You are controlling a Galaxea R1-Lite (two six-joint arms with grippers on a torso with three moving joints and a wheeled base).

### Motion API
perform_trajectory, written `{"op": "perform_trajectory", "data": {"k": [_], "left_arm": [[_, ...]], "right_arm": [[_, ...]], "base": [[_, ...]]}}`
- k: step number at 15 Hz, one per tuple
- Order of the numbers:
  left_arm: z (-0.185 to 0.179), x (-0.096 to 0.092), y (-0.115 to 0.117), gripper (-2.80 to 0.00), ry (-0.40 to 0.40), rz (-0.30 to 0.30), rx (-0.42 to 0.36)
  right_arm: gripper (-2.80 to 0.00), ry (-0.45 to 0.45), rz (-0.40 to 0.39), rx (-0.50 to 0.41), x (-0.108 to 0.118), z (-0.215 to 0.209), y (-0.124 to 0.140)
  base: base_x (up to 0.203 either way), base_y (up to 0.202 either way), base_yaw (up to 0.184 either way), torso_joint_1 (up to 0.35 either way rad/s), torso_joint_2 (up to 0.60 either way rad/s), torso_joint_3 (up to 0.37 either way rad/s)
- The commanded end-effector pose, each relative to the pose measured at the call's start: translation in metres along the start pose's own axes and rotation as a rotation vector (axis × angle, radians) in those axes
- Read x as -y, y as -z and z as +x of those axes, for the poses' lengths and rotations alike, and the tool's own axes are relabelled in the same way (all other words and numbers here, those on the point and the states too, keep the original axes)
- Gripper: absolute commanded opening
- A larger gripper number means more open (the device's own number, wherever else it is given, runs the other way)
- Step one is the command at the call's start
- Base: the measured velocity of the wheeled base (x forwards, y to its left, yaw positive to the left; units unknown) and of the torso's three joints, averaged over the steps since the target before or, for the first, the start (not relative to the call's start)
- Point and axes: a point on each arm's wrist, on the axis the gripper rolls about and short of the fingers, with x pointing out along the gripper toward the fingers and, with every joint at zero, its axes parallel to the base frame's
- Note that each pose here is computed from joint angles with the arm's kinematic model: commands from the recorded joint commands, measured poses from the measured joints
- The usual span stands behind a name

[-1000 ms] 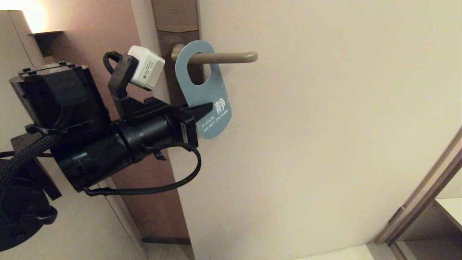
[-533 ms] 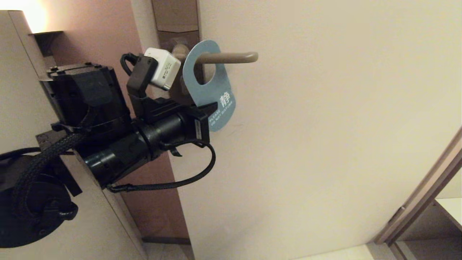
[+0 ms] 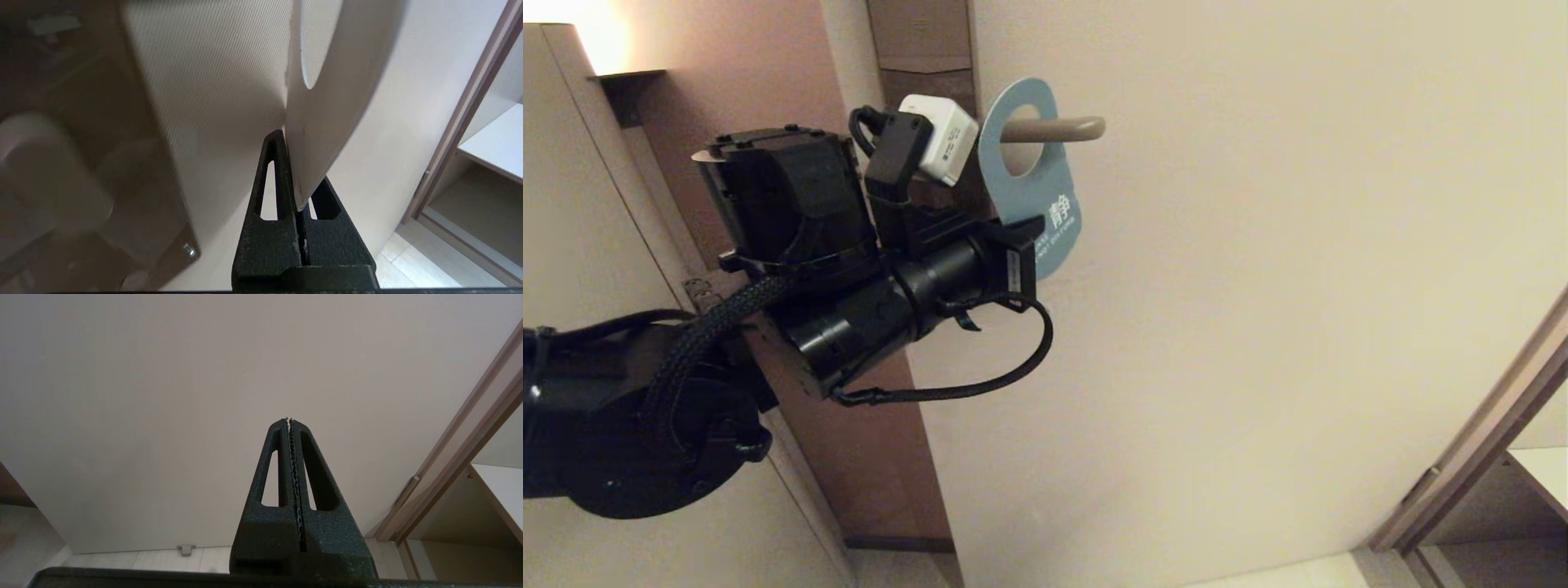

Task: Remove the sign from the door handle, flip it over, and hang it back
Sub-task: Take down the sign

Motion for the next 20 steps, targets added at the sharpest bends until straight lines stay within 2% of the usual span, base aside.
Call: {"op": "perform_trajectory", "data": {"k": [1, 13, 17, 20], "left_arm": [[0.009, 0.001, 0.001, -2.80, 0.001, 0.001, 0.004], [0.032, 0.015, -0.003, -2.80, 0.008, 0.008, 0.036], [0.038, 0.030, -0.003, -2.80, -0.002, 0.003, 0.042], [0.037, 0.031, -0.003, -2.80, 0.002, 0.002, 0.042]], "right_arm": [[-2.80, -0.001, -0.001, -0.001, 0.000, 0.000, 0.000], [-2.80, -0.001, 0.000, -0.001, 0.000, 0.000, 0.000], [-2.80, -0.001, -0.001, -0.001, 0.000, 0.000, 0.000], [-2.80, -0.001, -0.001, -0.001, 0.000, 0.000, 0.000]], "base": [[0.000, 0.000, 0.000, 0.000, 0.00, 0.000], [0.000, 0.000, 0.000, 0.000, 0.00, 0.000], [0.000, 0.000, 0.000, 0.000, 0.00, 0.000], [0.000, 0.000, 0.000, 0.000, 0.00, 0.000]]}}
